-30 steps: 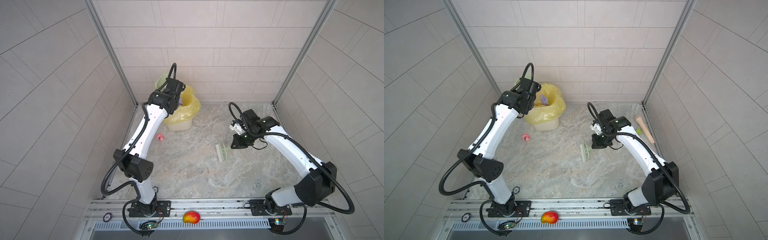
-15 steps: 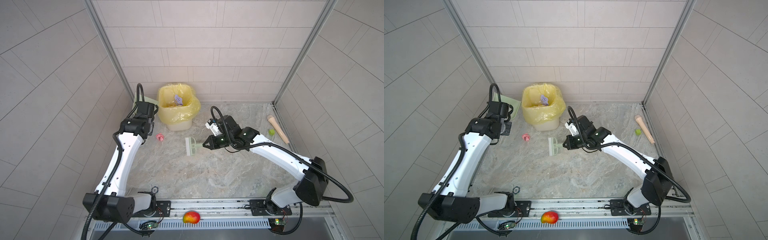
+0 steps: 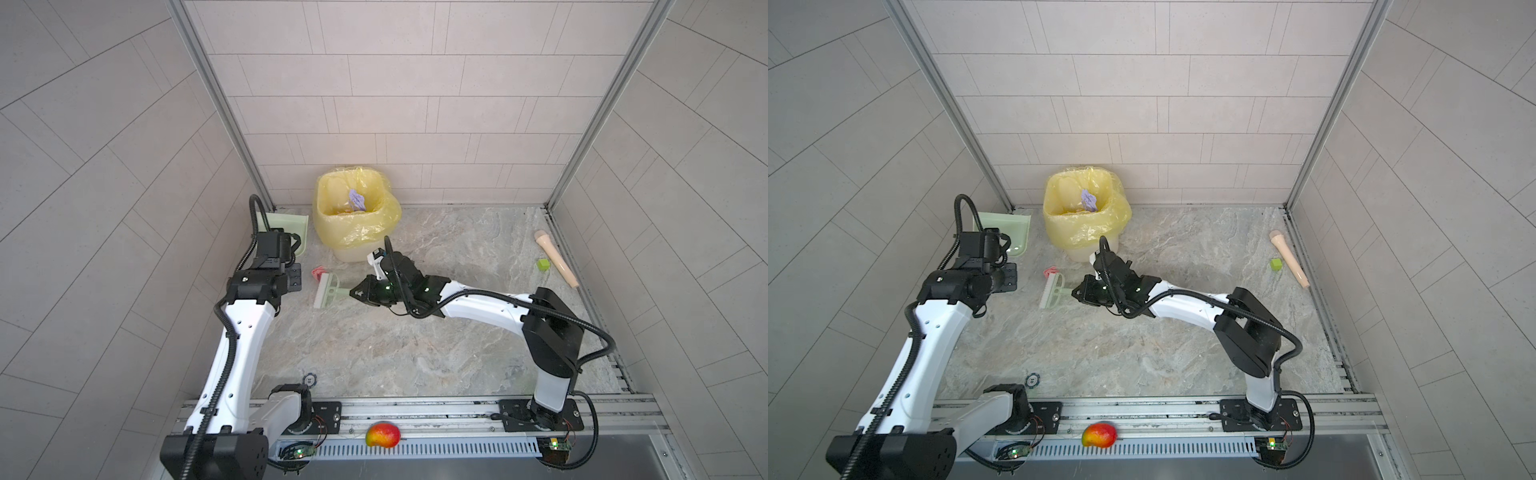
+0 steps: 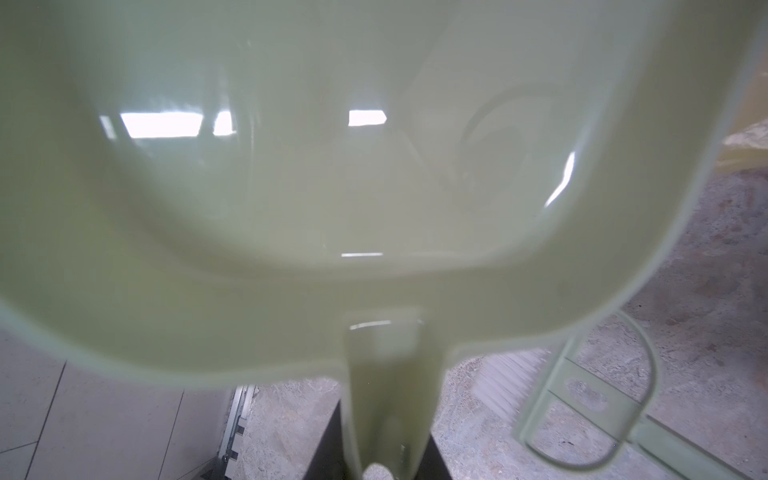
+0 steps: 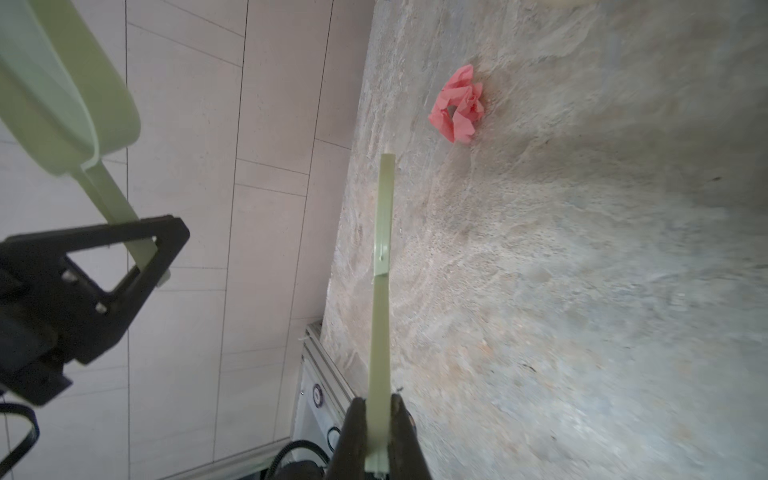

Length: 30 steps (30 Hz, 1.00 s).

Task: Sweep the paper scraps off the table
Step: 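Lower the dustpan while the right gripper moves the brush toward the pink scrap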

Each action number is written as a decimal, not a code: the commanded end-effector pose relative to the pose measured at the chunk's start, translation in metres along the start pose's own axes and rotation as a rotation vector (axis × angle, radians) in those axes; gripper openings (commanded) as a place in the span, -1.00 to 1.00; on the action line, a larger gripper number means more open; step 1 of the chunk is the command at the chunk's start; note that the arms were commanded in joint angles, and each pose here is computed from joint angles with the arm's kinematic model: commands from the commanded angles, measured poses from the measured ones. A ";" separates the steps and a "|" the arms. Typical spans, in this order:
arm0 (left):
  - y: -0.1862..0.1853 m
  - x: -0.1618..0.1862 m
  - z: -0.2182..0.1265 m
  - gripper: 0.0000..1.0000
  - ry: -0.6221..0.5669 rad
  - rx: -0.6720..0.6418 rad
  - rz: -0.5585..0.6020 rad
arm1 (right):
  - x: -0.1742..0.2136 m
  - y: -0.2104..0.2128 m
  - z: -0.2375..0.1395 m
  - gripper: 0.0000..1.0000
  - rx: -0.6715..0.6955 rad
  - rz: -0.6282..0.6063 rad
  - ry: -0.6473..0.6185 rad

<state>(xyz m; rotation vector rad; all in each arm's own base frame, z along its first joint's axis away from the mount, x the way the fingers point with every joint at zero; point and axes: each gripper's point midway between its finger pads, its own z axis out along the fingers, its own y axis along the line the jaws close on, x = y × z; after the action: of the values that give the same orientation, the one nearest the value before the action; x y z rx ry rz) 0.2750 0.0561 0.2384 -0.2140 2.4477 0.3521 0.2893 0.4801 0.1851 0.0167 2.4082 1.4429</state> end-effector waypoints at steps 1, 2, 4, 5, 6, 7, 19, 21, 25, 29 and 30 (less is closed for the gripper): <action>-0.002 0.003 -0.002 -1.00 -0.018 0.034 -0.047 | -0.017 0.029 0.021 -1.00 -0.124 0.120 -0.112; -0.003 0.006 -0.002 -1.00 -0.013 0.043 -0.048 | -0.018 0.028 0.030 -1.00 -0.134 0.140 -0.124; -0.004 0.011 -0.003 -1.00 -0.008 0.057 -0.057 | -0.019 0.024 0.044 -1.00 -0.139 0.174 -0.144; -0.004 0.013 -0.004 -1.00 -0.009 0.064 -0.064 | -0.020 0.023 0.050 -1.00 -0.145 0.180 -0.157; -0.005 0.014 -0.005 -1.00 -0.013 0.073 -0.074 | -0.021 0.022 0.055 -1.00 -0.147 0.181 -0.168; -0.009 0.016 -0.006 -1.00 -0.015 0.098 -0.082 | -0.023 0.021 0.061 -1.00 -0.146 0.178 -0.178; -0.017 0.035 -0.004 -1.00 0.016 0.141 -0.089 | -0.047 -0.002 0.097 -1.00 -0.124 0.209 -0.267; -0.017 0.034 -0.004 -1.00 0.012 0.143 -0.089 | -0.051 -0.011 0.102 -1.00 -0.114 0.237 -0.266; -0.017 0.033 -0.006 -1.00 0.010 0.145 -0.088 | -0.058 -0.021 0.105 -1.00 -0.112 0.272 -0.277; -0.017 0.033 -0.007 -1.00 0.012 0.146 -0.086 | -0.059 -0.027 0.100 -1.00 -0.102 0.291 -0.290; -0.017 0.032 -0.007 -1.00 0.011 0.147 -0.086 | -0.058 -0.029 0.098 -1.00 -0.102 0.298 -0.294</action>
<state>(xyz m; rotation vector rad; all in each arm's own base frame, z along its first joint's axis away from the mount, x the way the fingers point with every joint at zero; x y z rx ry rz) 0.2527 0.0341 0.2155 -0.2339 2.4663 0.1379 0.3732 0.5451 0.1252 0.4780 2.1994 1.5300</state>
